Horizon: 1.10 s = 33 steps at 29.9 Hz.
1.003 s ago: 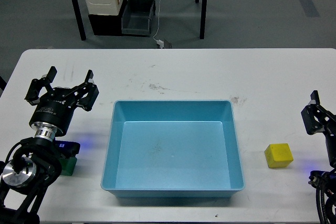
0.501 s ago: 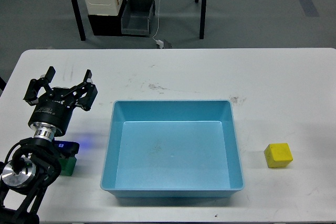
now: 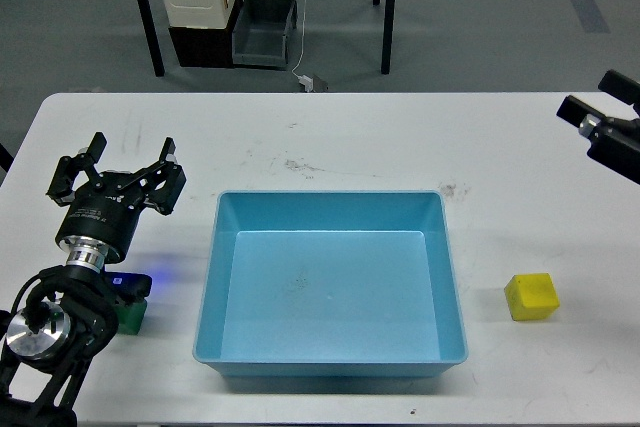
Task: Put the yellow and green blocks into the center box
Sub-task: 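Move the right gripper up and over toward the yellow cube, then lower the right gripper onto the yellow cube and close it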
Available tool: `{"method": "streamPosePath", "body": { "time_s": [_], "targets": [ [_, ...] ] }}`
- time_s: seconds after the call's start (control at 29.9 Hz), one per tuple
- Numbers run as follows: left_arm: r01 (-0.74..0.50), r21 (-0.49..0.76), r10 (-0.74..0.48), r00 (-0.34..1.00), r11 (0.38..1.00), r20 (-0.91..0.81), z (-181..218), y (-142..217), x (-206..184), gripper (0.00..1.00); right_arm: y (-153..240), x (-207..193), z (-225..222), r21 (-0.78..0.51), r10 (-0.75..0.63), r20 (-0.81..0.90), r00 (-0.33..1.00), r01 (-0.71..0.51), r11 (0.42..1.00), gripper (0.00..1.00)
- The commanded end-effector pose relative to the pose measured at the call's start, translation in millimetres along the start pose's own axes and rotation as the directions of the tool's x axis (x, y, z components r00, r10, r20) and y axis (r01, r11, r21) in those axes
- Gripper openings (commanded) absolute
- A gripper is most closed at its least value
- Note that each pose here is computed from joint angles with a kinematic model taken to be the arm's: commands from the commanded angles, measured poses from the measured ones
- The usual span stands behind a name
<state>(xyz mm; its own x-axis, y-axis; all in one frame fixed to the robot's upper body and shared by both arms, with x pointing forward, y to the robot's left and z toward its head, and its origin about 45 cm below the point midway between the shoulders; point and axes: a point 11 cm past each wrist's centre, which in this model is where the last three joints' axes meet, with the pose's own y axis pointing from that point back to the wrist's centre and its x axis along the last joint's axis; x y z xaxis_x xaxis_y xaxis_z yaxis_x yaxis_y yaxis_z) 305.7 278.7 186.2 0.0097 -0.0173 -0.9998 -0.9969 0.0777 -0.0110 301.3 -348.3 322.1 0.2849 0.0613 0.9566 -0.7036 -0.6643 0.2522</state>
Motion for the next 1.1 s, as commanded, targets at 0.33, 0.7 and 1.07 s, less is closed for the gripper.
{"method": "streamPosePath", "body": {
  "time_s": [0.33, 0.7, 1.07],
  "targets": [
    [-0.003, -0.001, 0.003, 1.000, 1.000, 0.001, 0.5, -0.3, 1.2, 1.00, -22.0, -44.7, -6.1, -0.038, -0.521, -0.371, 0.769, 0.548, 0.836, 0.90],
    [-0.013, -0.011, 0.013, 1.000, 1.000, -0.003, 2.3, -1.3, 5.0, 1.00, -48.2, -85.8, -35.3, 0.071, -0.596, -0.447, 0.667, 0.690, 0.720, 0.91],
    [-0.010, -0.022, 0.010, 1.000, 1.000, -0.002, 6.4, -2.0, 3.6, 1.00, -83.9, -119.0, -22.5, 0.051, -0.660, -0.470, 0.586, 0.765, 0.642, 0.91]
  ]
}}
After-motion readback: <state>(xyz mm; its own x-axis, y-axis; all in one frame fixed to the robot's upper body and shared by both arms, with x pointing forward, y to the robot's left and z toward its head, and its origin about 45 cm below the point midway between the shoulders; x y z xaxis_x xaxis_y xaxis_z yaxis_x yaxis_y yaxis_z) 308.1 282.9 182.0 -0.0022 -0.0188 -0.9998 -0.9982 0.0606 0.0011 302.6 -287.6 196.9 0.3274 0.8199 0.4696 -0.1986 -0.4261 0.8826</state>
